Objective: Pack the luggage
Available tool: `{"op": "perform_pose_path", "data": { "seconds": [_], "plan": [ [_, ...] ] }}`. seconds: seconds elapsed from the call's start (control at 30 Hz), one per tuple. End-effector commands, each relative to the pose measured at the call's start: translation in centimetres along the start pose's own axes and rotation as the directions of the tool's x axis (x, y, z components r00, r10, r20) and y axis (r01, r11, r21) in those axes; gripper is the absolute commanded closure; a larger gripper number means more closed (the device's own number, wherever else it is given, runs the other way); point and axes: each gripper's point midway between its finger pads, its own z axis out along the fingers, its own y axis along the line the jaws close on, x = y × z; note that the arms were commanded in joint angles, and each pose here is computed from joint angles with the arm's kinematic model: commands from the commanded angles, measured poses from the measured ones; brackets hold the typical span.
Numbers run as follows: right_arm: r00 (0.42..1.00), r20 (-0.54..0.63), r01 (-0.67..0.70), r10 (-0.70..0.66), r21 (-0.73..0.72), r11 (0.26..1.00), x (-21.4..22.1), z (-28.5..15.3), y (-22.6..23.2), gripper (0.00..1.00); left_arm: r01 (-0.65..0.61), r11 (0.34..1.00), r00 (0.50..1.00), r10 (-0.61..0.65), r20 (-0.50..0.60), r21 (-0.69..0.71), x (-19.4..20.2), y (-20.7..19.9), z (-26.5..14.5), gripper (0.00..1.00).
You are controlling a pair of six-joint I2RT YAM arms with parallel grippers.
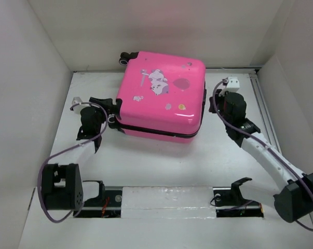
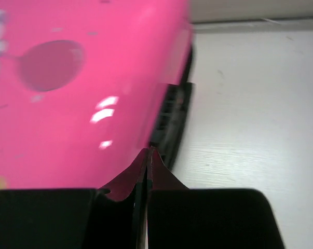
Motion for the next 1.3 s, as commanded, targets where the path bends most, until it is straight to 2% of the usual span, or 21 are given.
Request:
{"op": "perform_pose_path", "data": {
  "seconds": [0.0, 0.13, 0.17, 0.27, 0.3, 0.37, 0.4, 0.43, 0.47, 0.5, 0.63, 0.67, 0.73, 0.77, 0.87, 0.97, 1.07, 1.13, 1.2, 1.23, 1.27],
  "plan": [
    [0.998, 0.018, -0.064, 0.062, 0.077, 0.995, -0.9, 2.2, -3.2, 0.99, -0.016, 0.988, 0.999, 0.02, -0.025, 0.152, 1.0, -3.1, -2.3, 1.0],
    [0.996, -0.035, -0.086, 0.088, 0.041, 0.995, 1.0, 5.2, -4.5, 0.99, -0.006, 0.987, 0.998, 0.015, -0.055, 0.163, 2.2, -1.8, -3.9, 1.0],
    [0.996, -0.048, -0.081, 0.077, -0.069, 0.994, 0.8, 6.0, -2.8, 0.98, -0.006, 0.986, 0.999, 0.015, -0.053, 0.167, 2.3, -1.5, -4.5, 1.0],
    [0.988, -0.15, -0.07, 0.04, -0.203, 0.977, 3.4, 9.0, -0.1, 0.98, -0.014, 0.985, 0.996, 0.029, -0.086, 0.174, 3.3, -0.7, -5.7, 1.0],
    [0.989, -0.143, -0.07, 0.03, -0.282, 0.957, 2.3, 9.6, 2.2, 0.98, -0.028, 0.979, 0.995, 0.047, -0.09, 0.203, 3.3, -1.2, -6.4, 1.0],
    [0.984, -0.181, -0.065, 0.008, -0.313, 0.948, 3.8, 11.4, 3.7, 0.98, -0.064, 0.973, 0.991, 0.088, -0.1, 0.22, 3.6, -1.2, -7.2, 1.0],
    [0.982, -0.19, -0.069, -0.003, -0.375, 0.924, 3.9, 11.7, 5.6, 0.98, -0.075, 0.968, 0.988, 0.104, -0.113, 0.238, 3.8, -1.2, -7.9, 1.0],
    [0.987, -0.159, -0.064, -0.002, -0.41, 0.91, 2.0, 12.4, 6.6, 0.98, -0.088, 0.961, 0.987, 0.12, -0.111, 0.262, 3.8, -1.7, -8.2, 1.0],
    [0.982, -0.187, -0.073, -0.011, -0.434, 0.898, 3.2, 13.4, 7.4, 0.98, -0.1, 0.959, 0.983, 0.136, -0.124, 0.263, 4.2, -1.4, -8.5, 1.0],
    [0.989, -0.151, -0.063, -0.009, -0.466, 0.883, 1.2, 14.1, 8.3, 0.98, -0.117, 0.951, 0.979, 0.16, -0.13, 0.287, 4.3, -1.7, -9.0, 1.0],
    [0.982, -0.187, -0.098, -0.005, -0.537, 0.838, 1.7, 16.3, 10.5, 0.99, -0.151, 0.933, 0.958, 0.22, -0.185, 0.328, 5.7, -1.5, -9.6, 1.0],
    [0.988, -0.154, -0.092, 0.005, -0.558, 0.825, -0.2, 16.8, 11.2, 0.99, -0.149, 0.927, 0.956, 0.224, -0.189, 0.345, 5.9, -1.8, -9.6, 1.0],
    [0.985, -0.172, -0.11, 0.014, -0.564, 0.818, 0.1, 18.0, 11.6, 0.99, -0.154, 0.903, 0.941, 0.258, -0.221, 0.4, 7.5, -3.3, -10.0, 1.0],
    [0.987, -0.158, -0.103, 0.011, -0.584, 0.805, -1.0, 18.0, 12.5, 1.0, -0.195, 0.896, 0.936, 0.292, -0.197, 0.399, 7.9, -3.7, -9.7, 1.0],
    [0.989, -0.147, -0.097, 0.014, -0.579, 0.81, -1.7, 18.4, 12.6, 1.0, -0.26, 0.892, 0.928, 0.337, -0.162, 0.369, 9.1, -5.8, -9.4, 1.0],
    [0.995, -0.1, -0.066, 0.01, -0.578, 0.813, -3.7, 17.6, 12.6, 1.0, -0.249, 0.891, 0.933, 0.326, -0.152, 0.38, 8.9, -6.8, -9.5, 1.0],
    [0.997, -0.076, -0.039, -0.005, -0.562, 0.826, -5.1, 17.4, 11.2, 0.97, -0.212, 0.871, 0.928, 0.322, -0.189, 0.443, 9.6, -8.3, -10.6, 1.0],
    [0.995, -0.095, -0.038, -0.019, -0.568, 0.822, -5.4, 17.1, 10.7, 0.9, -0.193, 0.86, 0.919, 0.326, -0.22, 0.472, 10.7, -8.7, -11.6, 1.0],
    [0.999, -0.027, 0.005, -0.024, -0.557, 0.831, -8.3, 15.8, 10.2, 0.8, -0.194, 0.859, 0.916, 0.331, -0.226, 0.473, 11.1, -8.6, -12.3, 1.0],
    [0.999, -0.018, 0.017, -0.031, -0.523, 0.852, -8.4, 15.6, 8.9, 0.71, -0.198, 0.863, 0.916, 0.331, -0.225, 0.464, 11.1, -8.2, -12.6, 1.0],
    [1.0, -0.006, 0.022, -0.029, -0.515, 0.857, -9.0, 15.0, 8.8, 0.54, -0.184, 0.859, 0.918, 0.323, -0.228, 0.477, 11.1, -8.6, -13.1, 1.0]
  ]
}}
